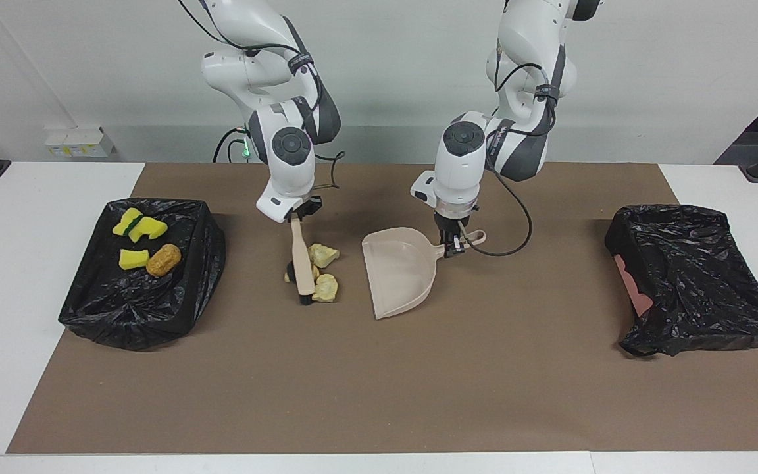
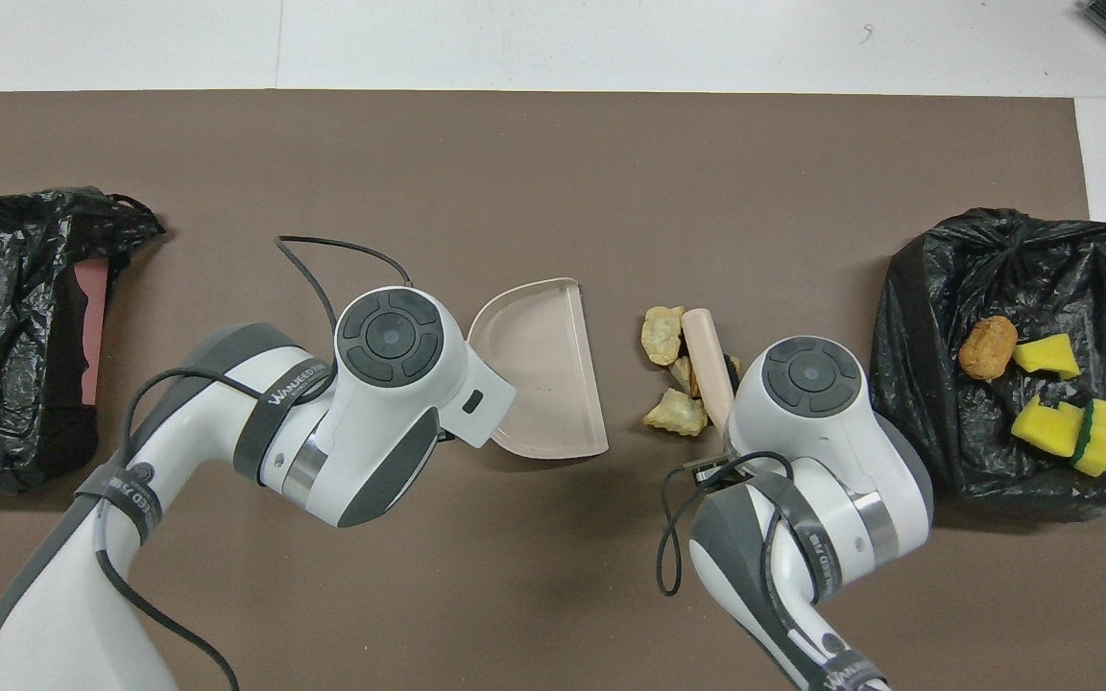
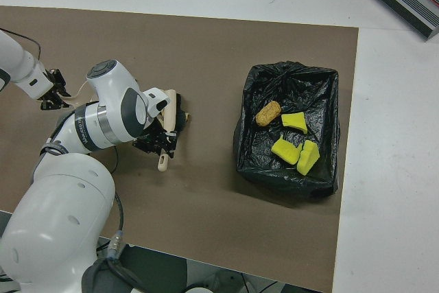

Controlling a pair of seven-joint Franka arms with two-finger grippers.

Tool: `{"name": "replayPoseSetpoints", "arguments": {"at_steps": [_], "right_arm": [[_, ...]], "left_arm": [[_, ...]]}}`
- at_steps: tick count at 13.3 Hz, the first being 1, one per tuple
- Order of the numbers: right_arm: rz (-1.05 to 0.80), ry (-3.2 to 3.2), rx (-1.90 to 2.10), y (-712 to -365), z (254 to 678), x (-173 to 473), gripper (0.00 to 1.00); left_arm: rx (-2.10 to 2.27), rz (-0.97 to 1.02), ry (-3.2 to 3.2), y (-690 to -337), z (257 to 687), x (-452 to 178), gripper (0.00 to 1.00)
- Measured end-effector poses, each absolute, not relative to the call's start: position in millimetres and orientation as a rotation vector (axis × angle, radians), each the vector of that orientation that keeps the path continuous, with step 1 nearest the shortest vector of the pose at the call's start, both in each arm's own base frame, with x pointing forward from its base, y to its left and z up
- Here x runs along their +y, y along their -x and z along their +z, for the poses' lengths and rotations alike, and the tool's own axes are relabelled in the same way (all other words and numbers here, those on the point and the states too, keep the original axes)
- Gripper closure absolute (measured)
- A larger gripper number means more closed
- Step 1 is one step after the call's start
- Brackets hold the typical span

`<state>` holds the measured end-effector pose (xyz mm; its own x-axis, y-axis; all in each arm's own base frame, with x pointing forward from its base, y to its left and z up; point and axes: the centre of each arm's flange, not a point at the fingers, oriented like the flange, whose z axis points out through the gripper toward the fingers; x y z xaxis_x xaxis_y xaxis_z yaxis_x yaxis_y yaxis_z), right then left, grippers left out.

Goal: Sweep and dump trash in bin
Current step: 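Brush the bread scraps into the dustpan held by the left gripper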

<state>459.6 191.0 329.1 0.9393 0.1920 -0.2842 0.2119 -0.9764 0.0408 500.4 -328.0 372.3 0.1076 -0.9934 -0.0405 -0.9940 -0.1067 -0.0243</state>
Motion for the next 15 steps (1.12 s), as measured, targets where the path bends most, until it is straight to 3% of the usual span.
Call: {"name": "replayPoseSetpoints", "arguments": {"at_steps": [4,9,15], "right_arm": [[-0.441,-3.257,0.287,-458,335,241,0.74],[-0.463,-3.429,0.254,-484,368,288,0.74],[-0.565,-3.223,0.190,-493,422,233,0.74]], "left_arm": [[2.095,-0.012,2.279,-489,362,-336,0.69],[2.108,-0.061,2.263,-486,360,-342,0.69],[2.110,-0.072,2.260,-488,360,-336,0.69]]}}
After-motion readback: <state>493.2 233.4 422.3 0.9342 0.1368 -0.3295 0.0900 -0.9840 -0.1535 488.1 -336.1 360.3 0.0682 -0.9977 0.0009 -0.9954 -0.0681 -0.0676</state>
